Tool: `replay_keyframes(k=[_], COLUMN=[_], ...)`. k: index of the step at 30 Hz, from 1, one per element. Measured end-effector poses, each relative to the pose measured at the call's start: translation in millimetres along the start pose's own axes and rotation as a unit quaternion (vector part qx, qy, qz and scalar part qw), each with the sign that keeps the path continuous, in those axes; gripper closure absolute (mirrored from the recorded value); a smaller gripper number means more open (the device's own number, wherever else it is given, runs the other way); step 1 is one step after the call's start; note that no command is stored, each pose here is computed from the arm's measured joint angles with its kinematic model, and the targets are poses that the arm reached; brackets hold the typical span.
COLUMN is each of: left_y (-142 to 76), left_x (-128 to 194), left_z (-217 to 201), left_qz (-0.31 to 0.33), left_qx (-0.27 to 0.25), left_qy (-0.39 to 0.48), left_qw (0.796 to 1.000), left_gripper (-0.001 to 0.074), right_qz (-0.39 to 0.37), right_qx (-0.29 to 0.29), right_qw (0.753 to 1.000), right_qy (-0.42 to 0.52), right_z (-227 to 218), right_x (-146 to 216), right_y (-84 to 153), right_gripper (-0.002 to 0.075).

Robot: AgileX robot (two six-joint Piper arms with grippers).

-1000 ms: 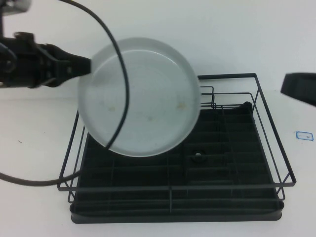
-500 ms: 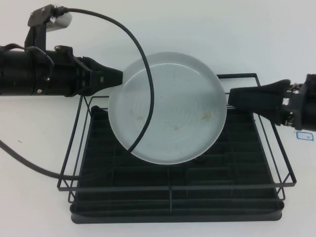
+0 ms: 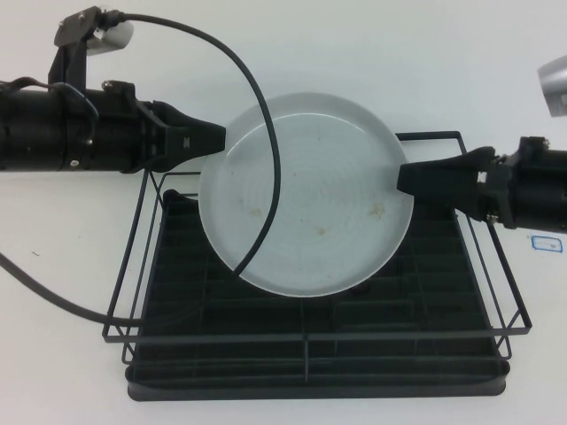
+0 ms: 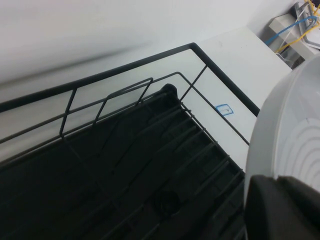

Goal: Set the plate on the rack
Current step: Hand over the plate

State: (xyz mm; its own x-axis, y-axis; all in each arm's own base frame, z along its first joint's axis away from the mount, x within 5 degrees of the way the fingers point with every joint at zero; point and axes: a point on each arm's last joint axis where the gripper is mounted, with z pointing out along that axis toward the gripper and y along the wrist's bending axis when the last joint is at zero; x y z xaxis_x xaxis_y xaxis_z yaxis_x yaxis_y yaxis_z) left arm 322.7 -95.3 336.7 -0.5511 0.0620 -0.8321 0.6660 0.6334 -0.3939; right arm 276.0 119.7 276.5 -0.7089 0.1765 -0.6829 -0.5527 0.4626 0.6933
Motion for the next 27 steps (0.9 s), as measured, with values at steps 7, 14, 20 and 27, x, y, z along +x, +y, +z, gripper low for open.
replay_keyframes(k=[7,14,20,27], left_y=[-0.3,-8.3,-24.8,-41.7], left_x=[-0.1,-3.4,-4.9,-8.7], left_z=[0.0,-1.6,-5.2,-16.6], left_qz=[0.007,0.032,0.058,0.068], left_qx=[0.002,0.051,0.133,0.194], left_qy=[0.0,-0.021,-0.033,-0.046], left_qw=[1.0,0.998,0.989,0.977], left_gripper=[0.0734,0.0678,0.0332,0.0331], right_qz=[-0.018,-0.033,-0.064,-0.107], right_qx=[0.003,0.032,0.036,0.033], right_qw=[1.0,0.999,0.997,0.993], right_qy=[-0.003,-0.01,-0.006,-0.024], right_z=[3.5,4.0,4.2,6.1], right_x=[-4.7,-5.8,-5.3,-25.5], right_y=[2.8,-4.5,-5.1,6.0], right_gripper=[0.0606,0.0666,0.0685,0.0692])
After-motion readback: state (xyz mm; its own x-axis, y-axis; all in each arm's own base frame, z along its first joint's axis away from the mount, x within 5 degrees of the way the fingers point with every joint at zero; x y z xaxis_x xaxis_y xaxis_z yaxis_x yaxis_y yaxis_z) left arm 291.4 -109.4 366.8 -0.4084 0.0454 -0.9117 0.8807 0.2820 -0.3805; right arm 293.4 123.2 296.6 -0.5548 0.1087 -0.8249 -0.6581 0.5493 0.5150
